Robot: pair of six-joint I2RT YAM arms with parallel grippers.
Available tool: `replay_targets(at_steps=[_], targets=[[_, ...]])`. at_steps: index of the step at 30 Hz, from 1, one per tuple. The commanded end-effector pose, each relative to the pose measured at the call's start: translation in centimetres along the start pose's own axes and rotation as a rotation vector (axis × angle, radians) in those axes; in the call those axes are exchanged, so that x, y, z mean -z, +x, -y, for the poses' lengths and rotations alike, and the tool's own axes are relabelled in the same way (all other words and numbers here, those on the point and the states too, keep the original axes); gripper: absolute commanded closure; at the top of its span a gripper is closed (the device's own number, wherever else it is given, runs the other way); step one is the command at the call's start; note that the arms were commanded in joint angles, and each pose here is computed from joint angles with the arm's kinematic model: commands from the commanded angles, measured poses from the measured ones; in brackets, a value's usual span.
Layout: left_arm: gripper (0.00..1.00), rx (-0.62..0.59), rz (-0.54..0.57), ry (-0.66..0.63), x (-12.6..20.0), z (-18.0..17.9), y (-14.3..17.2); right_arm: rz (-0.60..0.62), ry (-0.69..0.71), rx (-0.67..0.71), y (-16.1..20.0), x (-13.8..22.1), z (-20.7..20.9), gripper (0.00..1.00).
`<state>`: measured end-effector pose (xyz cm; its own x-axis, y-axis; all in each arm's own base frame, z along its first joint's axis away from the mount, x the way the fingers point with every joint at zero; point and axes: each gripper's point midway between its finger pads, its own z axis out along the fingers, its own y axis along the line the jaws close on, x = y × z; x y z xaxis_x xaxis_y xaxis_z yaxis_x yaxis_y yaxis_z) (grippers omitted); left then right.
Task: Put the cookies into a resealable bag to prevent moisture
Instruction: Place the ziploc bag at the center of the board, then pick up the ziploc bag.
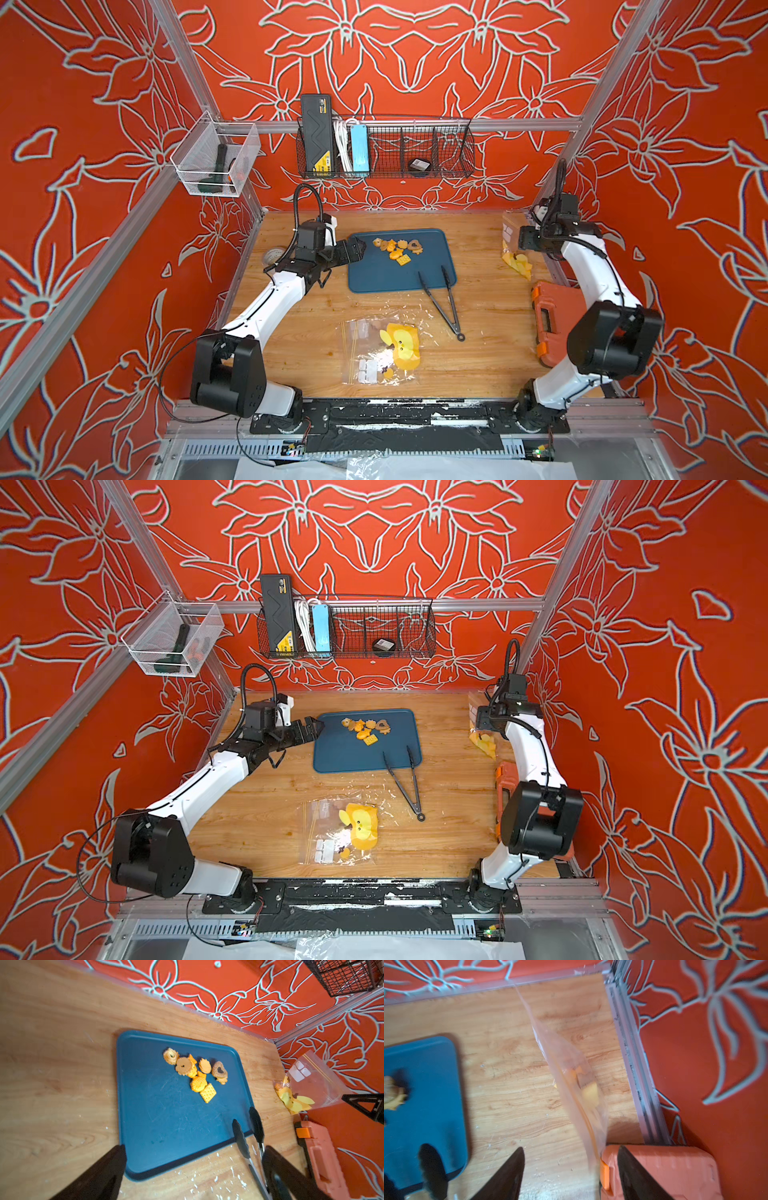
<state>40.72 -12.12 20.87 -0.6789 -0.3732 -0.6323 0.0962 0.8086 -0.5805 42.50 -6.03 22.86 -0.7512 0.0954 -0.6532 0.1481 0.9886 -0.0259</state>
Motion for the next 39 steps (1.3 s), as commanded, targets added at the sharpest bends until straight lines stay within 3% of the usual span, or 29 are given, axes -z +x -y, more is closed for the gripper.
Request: replay_targets(at_steps=[1, 3, 6, 12, 18, 23, 27, 35, 39], targets=[[0.00, 0.117, 0.001, 0.121, 1.5, 1.6, 1.6, 0.092, 0.006, 0.023, -0.1, 3.4, -1.7, 0.28], [0.00, 0.085, 0.011, 0.129, 2.3, 2.2, 2.3, 0.128, -0.024, 0.062, 0.9, 5.1, -4.1, 0.29], [0.00, -0.014, -0.015, -0.005, 3.2, 2.1, 4.1, 0.147, -0.102, 0.134, 3.5, 7.3, -8.2, 0.32], [0.00, -0.141, -0.092, -0.112, 6.0, 2.6, 10.4, 0.048, -0.340, 0.274, 12.4, 9.7, -16.7, 0.38], [0.02, -0.082, -0.179, -0.144, 7.8, 0.7, 16.9, -0.106, -0.559, 0.302, 23.2, 11.2, -23.5, 0.37], [0.11, -0.005, -0.234, -0.148, 7.9, -1.1, 19.9, -0.246, -0.726, 0.171, 29.7, 10.5, -28.1, 0.32], [0.20, 0.031, -0.257, -0.169, 7.9, -1.9, 20.9, -0.314, -0.731, 0.146, 32.4, 9.1, -29.4, 0.30], [0.32, 0.087, -0.262, -0.189, 7.6, -2.6, 21.3, -0.373, -0.783, 0.107, 34.2, 7.5, -31.6, 0.31], [0.37, 0.120, -0.265, -0.182, 7.6, -3.1, 21.6, -0.388, -0.749, 0.091, 35.0, 6.5, -31.3, 0.38]])
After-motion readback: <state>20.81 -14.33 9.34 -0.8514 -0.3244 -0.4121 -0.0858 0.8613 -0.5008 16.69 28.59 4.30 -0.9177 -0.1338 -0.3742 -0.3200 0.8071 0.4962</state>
